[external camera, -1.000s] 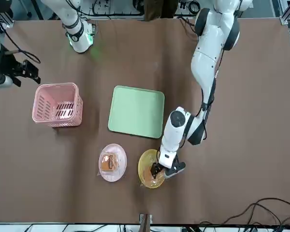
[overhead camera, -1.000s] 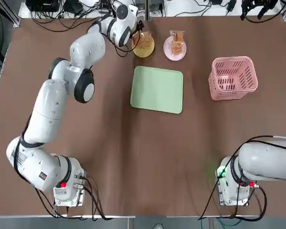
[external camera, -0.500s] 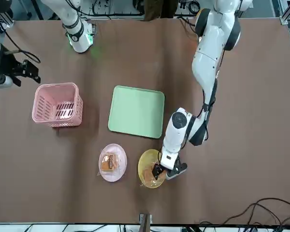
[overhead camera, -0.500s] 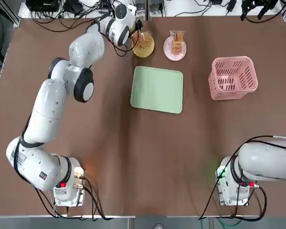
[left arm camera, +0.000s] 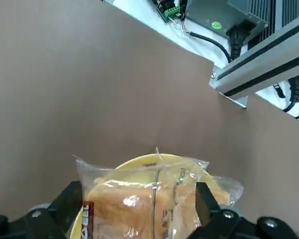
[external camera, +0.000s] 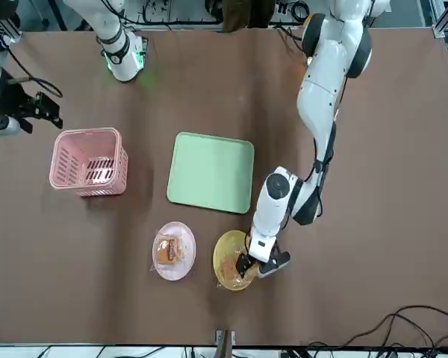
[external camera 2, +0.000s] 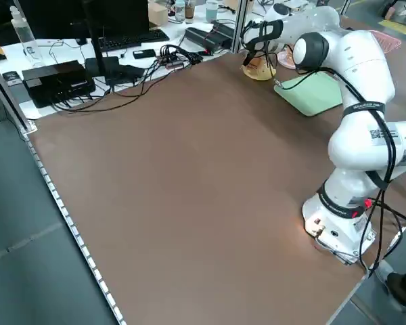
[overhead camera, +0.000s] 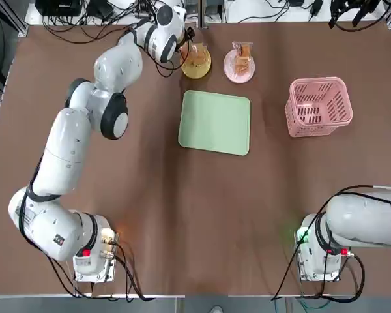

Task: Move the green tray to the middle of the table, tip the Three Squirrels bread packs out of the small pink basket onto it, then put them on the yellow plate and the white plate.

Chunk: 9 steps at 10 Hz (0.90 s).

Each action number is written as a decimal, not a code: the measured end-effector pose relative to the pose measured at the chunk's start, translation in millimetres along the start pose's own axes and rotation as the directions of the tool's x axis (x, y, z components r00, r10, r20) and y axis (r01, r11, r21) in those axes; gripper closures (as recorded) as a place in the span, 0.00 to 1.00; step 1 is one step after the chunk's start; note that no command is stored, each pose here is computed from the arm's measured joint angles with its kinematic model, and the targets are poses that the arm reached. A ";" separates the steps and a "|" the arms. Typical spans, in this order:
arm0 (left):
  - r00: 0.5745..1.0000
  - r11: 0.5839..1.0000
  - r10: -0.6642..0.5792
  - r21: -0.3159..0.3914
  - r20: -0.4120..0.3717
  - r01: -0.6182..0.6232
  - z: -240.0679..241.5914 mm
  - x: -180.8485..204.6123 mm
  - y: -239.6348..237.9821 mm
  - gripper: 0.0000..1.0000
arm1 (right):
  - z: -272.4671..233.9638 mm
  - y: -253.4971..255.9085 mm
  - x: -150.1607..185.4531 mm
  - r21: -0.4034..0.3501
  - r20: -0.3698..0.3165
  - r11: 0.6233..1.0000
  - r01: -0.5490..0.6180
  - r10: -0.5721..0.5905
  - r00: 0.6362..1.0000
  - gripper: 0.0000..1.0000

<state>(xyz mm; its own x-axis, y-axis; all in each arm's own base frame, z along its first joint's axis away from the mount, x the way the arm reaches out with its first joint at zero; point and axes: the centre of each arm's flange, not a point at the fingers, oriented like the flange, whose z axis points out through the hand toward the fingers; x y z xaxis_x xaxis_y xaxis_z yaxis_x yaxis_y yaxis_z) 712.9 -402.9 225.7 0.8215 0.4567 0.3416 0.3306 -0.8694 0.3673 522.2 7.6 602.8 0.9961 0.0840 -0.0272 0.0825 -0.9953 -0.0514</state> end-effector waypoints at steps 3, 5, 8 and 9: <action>1.000 1.000 -0.015 -0.005 0.012 0.015 -10.3 2.0 7.0 0.00 | 0.0 0.0 0.0 0.000 0.000 1.000 0.000 0.000 1.000 0.01; 1.000 1.000 -0.024 -0.010 0.018 0.024 -17.3 3.4 11.7 0.00 | 0.0 -1.1 0.1 0.011 -0.001 1.000 0.000 0.000 1.000 0.01; 0.999 0.999 -0.028 0.018 0.041 0.028 -35.6 8.7 19.4 0.00 | 0.0 -1.4 0.1 0.013 -0.001 1.000 0.000 0.000 1.000 0.01; 0.998 0.999 -0.029 0.030 0.053 0.027 -41.2 9.4 21.7 0.00 | 0.0 -1.4 0.1 0.013 -0.001 1.000 0.000 0.000 1.000 0.01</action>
<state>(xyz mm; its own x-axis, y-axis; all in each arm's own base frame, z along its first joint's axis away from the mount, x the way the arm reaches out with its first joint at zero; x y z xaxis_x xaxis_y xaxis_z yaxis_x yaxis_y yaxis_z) 708.6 -409.7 272.5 0.8351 0.4707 0.2849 0.3666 -0.8621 0.3498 522.2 9.0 602.8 0.9961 0.0838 -0.0264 0.0820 -0.9945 -0.0644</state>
